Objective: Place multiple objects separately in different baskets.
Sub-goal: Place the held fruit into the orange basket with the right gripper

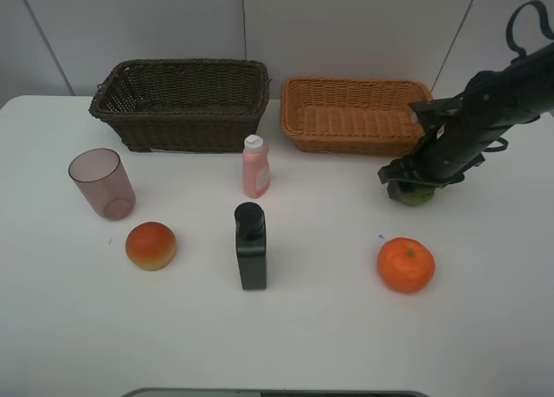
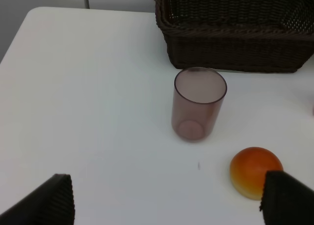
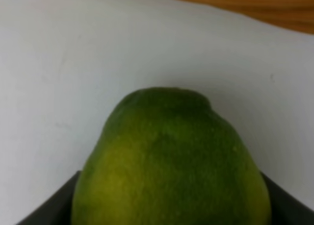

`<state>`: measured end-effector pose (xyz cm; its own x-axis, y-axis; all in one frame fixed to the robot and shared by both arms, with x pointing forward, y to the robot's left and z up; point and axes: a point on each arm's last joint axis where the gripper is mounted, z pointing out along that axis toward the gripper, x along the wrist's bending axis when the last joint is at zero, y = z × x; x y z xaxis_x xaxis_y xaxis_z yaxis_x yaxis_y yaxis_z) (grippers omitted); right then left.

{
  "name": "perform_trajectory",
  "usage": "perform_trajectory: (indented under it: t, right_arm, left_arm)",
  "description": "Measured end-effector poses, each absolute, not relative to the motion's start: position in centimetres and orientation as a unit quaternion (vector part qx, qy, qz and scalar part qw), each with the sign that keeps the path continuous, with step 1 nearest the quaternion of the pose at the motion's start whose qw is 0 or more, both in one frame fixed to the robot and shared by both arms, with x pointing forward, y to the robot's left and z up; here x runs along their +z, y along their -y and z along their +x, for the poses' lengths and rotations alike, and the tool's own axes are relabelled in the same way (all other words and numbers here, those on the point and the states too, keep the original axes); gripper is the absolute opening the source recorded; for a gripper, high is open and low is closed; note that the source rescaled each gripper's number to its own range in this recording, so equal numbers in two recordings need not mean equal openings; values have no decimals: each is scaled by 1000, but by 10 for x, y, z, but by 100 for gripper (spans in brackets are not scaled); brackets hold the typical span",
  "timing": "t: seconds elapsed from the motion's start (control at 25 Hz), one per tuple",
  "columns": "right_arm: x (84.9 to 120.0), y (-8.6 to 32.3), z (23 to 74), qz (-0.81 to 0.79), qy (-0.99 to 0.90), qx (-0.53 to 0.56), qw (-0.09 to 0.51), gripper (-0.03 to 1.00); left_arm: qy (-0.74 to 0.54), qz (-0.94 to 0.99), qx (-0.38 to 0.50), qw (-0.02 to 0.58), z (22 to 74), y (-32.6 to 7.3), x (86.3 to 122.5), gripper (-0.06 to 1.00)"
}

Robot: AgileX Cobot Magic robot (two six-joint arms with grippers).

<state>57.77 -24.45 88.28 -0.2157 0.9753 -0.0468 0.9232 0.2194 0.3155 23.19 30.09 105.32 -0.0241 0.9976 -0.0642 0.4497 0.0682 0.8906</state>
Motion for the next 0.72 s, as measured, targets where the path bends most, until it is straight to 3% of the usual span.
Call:
perform_trajectory:
  t: [0.72]
  right_arm:
    - [883, 245, 579, 605, -778, 113, 129, 43]
  left_arm:
    - [-621, 583, 356, 385, 232, -301, 1053, 98]
